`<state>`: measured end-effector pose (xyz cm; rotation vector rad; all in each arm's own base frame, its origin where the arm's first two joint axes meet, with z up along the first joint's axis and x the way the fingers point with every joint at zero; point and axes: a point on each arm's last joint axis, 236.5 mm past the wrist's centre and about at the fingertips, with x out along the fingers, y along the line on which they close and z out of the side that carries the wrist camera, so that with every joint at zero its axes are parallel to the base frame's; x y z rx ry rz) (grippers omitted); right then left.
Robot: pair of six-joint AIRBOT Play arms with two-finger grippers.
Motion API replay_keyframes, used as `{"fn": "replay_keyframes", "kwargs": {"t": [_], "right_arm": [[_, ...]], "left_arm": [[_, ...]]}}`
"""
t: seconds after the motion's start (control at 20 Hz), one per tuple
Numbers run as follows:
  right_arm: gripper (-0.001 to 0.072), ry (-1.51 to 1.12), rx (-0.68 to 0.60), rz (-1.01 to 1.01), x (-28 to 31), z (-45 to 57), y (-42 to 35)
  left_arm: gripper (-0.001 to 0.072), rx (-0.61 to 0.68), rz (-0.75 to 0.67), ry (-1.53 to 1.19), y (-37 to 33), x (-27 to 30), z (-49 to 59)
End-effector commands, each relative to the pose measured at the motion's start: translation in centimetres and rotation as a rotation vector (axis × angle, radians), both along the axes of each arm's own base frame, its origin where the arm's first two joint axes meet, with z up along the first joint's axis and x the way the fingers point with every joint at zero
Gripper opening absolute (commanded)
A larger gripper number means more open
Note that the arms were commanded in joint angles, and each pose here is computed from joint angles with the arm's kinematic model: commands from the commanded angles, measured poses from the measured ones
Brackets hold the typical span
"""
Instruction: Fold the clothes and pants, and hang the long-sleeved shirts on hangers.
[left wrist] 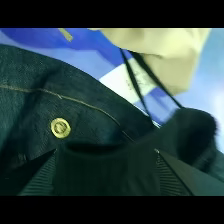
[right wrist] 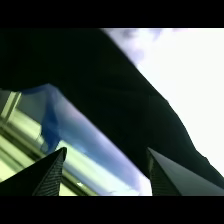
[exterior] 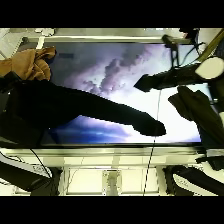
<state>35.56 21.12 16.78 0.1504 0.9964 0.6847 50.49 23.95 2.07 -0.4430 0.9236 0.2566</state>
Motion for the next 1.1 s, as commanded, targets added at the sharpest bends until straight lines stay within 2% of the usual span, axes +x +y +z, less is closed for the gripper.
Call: {"fn": "replay_keyframes", "kwargs": {"t": [0.0, 0.15, 0.35, 0.4, 0.45, 0.75, 0.8, 1.05], "right_arm": [[0.0559, 0.071, -0.026, 0.041, -0.5, -3.0, 3.3], [0.0559, 0.125, -0.039, 0.03, -0.3, -4.8, 3.9], [0.0559, 0.147, -0.042, 0.02, 0.0, -5.7, 4.0], [0.0559, 0.147, -0.039, 0.015, 0.1, -5.6, 4.0], [0.0559, 0.152, -0.035, 0.006, 0.1, -5.6, 4.0], [0.0559, 0.151, -0.033, 0.002, 0.2, -5.6, 4.0], [0.0559, 0.15, -0.033, 0.002, 0.2, -5.6, 4.0], [0.0559, 0.15, -0.034, 0.002, 0.2, -5.6, 4.0]], "left_arm": [[0.071, 0.041, -0.053, 0.0, 1.2, 0.8, -2.7], [0.0705, 0.061, -0.168, 0.038, 0.1, 0.2, -3.5], [0.0693, -0.015, -0.347, -0.009, -4.0, 0.5, -2.9], [0.0619, -0.02, -0.359, -0.01, -4.3, 0.4, -2.9], [0.0607, -0.026, -0.364, -0.003, -4.4, 0.3, -2.9], [0.0622, -0.081, -0.53, 0.08, -7.1, -2.6, -3.7], [0.0659, -0.089, -0.535, 0.086, -7.3, -2.8, -3.7], [0.066, -0.114, -0.543, 0.111, -7.2, -3.8, -3.9]]}}
